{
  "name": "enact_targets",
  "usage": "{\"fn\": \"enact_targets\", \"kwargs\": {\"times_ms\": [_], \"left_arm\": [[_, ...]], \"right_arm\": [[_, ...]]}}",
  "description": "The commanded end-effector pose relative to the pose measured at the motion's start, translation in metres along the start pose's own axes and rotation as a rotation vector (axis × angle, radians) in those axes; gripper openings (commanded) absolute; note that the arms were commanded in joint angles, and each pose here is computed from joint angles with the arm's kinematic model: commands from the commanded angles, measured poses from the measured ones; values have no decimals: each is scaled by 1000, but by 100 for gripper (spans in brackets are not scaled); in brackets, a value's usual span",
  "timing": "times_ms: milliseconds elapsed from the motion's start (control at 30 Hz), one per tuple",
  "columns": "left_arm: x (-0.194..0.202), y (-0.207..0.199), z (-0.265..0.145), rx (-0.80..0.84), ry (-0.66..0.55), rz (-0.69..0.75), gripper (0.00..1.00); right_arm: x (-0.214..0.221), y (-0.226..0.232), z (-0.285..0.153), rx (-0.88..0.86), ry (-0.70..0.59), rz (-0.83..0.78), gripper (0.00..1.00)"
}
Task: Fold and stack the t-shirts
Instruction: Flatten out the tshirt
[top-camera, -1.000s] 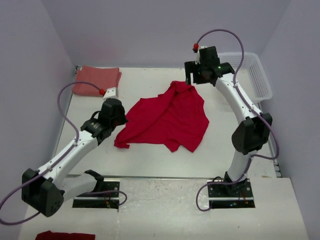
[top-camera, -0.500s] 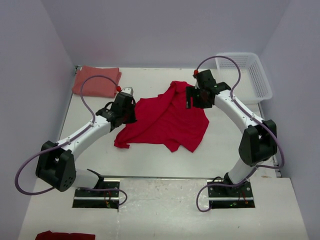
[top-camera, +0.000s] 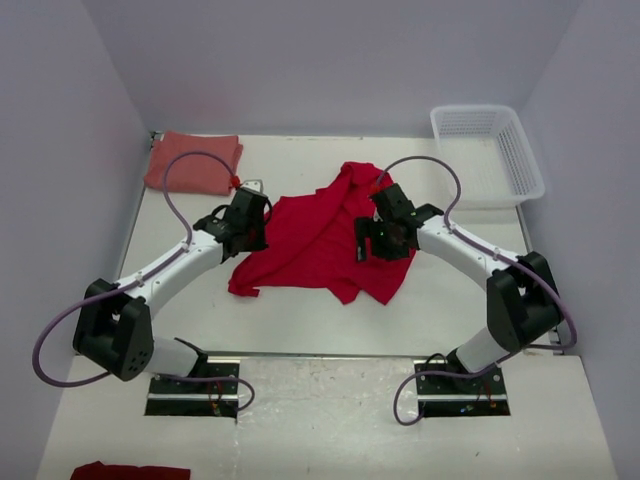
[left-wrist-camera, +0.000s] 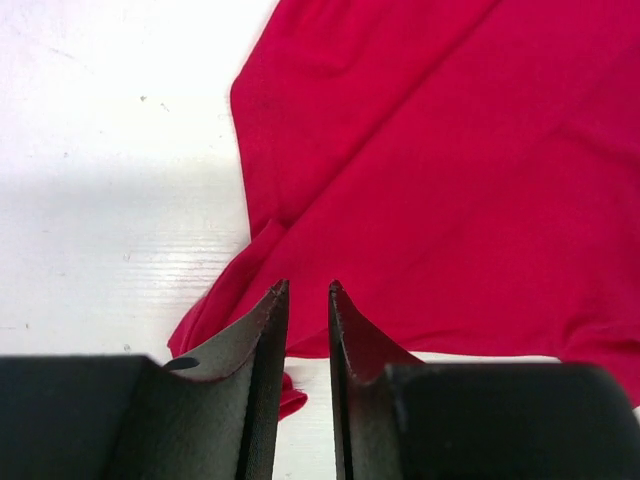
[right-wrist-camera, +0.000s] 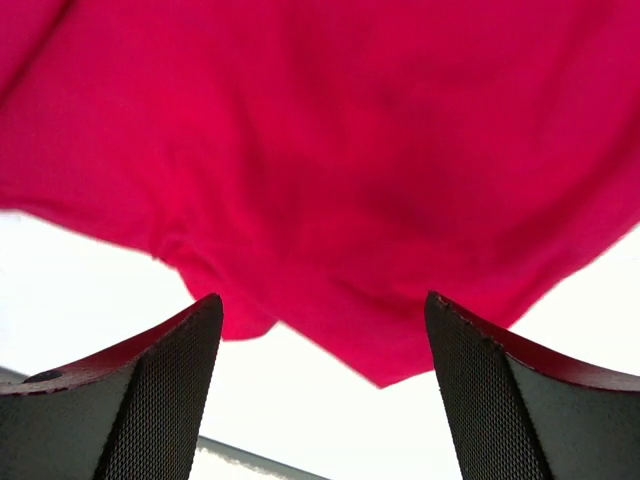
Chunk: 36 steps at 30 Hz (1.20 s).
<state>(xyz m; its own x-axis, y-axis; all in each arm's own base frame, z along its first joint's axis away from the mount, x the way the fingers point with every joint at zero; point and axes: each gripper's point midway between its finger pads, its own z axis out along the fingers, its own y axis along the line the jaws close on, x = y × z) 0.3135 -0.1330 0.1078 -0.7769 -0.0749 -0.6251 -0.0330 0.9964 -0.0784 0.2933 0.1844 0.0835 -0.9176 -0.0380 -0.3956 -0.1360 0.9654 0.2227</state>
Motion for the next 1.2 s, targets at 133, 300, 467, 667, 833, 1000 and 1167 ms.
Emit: {"fn": "enact_targets", "kwargs": {"times_ms": [133,300,467,667,833,1000,1167], "left_arm": [[6,6,-15,2,-15,6,21],[1,3,-24,32,-37,5,19],[-1,-1,-26,57,-44,15,19],[-3,1,-32,68,-63,25,19],[-6,3,-40,73,-86,28,20],[-4,0,-40,94,-88,27,20],[3,0,-36,101,-77,31,20]], "right_arm": [[40,3,6,34,28,101,82],[72,-5,22,125,95,120,80],[77,-2,28,179,121,108,75],[83,-11,36,273,135,120,59],[86,-15,38,306,136,131,45],[77,-17,24,359,76,119,3],[60,-6,-5,353,-31,101,1]]}}
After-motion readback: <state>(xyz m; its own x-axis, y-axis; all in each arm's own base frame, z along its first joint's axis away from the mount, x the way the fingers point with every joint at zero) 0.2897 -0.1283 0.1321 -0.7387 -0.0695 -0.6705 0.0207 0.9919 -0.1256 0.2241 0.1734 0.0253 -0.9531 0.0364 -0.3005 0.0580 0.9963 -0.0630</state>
